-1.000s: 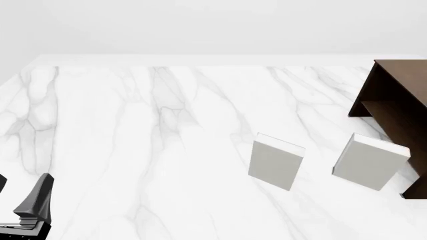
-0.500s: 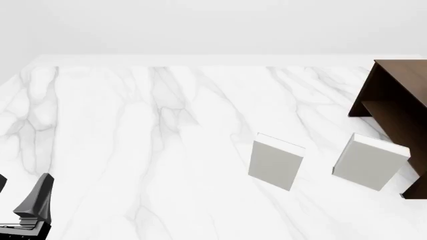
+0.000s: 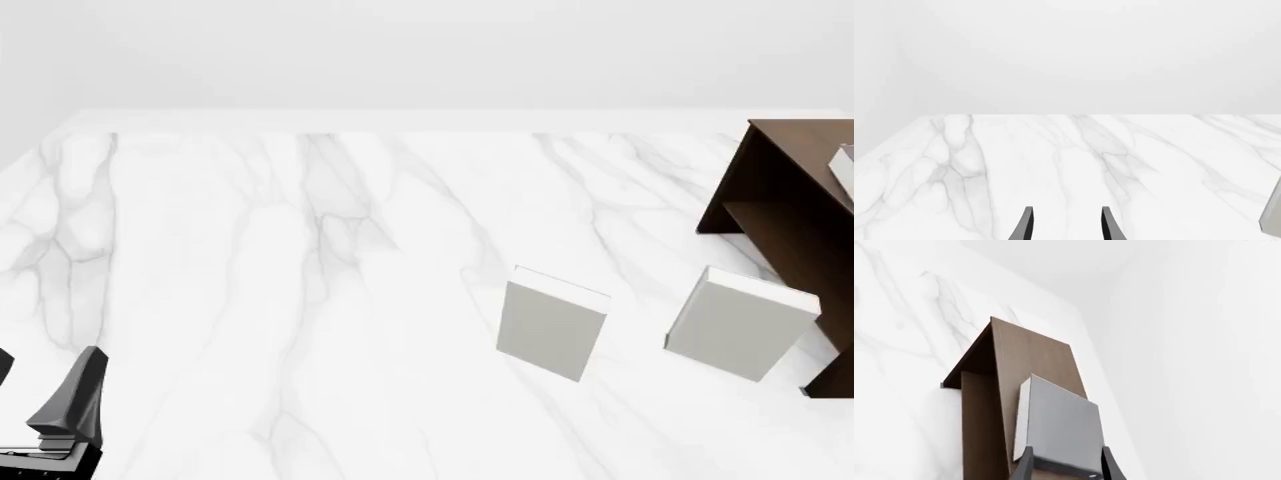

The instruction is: Pick up the book on the left and place it on top of the shelf.

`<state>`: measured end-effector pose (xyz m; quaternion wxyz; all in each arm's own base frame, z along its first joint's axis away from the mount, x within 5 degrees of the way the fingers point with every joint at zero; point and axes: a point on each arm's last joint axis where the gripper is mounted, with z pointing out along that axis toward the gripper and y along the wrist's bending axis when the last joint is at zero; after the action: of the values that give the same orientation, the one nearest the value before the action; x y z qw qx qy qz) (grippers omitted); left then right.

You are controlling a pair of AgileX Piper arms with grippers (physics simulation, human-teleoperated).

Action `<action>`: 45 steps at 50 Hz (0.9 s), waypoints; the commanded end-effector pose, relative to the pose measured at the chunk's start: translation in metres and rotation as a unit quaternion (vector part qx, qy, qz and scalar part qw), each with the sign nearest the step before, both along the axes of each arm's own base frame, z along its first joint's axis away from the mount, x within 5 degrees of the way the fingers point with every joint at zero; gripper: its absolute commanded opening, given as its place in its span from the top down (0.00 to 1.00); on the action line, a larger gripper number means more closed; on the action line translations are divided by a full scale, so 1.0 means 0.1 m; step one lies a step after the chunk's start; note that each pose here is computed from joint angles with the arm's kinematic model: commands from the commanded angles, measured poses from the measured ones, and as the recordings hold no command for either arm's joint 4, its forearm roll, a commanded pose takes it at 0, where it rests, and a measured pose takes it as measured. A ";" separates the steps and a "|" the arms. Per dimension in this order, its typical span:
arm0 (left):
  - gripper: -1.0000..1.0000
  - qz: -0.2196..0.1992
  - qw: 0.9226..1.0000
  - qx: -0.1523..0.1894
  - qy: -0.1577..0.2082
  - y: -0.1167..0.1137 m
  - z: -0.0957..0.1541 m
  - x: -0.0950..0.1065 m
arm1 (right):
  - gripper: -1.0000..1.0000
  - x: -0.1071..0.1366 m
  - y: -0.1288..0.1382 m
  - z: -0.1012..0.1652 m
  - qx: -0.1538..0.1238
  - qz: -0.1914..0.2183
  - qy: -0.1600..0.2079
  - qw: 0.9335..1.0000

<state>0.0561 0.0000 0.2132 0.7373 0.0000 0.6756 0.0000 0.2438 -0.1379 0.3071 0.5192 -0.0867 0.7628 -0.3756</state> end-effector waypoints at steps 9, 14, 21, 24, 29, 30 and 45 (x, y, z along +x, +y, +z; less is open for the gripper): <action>0.00 0.000 1.000 0.000 0.000 0.00 0.00 0.00 | 0.00 -0.09 0.17 0.02 0.010 0.015 -0.016 1.000; 0.00 0.000 1.000 0.000 0.000 0.00 0.00 0.00 | 0.00 -0.09 0.16 0.01 0.010 0.014 -0.018 1.000; 0.00 0.000 1.000 0.000 0.000 0.00 0.00 0.00 | 0.00 -0.13 0.25 0.03 0.013 0.024 -0.032 0.999; 0.00 0.000 1.000 0.000 0.000 0.00 0.00 0.00 | 0.00 -0.17 0.28 0.14 0.022 0.024 -0.051 0.998; 0.00 0.000 1.000 0.000 0.000 0.00 0.00 0.00 | 0.00 -0.23 0.34 0.21 0.028 0.029 -0.064 0.997; 0.00 0.000 1.000 0.000 0.000 0.00 0.00 0.00 | 0.00 -0.24 0.34 0.23 0.029 0.029 -0.068 0.997; 0.00 0.000 1.000 0.000 0.000 0.00 0.00 0.00 | 0.00 -0.46 0.48 0.35 0.046 0.033 -0.104 0.993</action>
<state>0.0561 0.0000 0.2132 0.7373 0.0000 0.6756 0.0000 0.2111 -0.0980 0.3336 0.5932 -0.0611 0.7279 -0.3384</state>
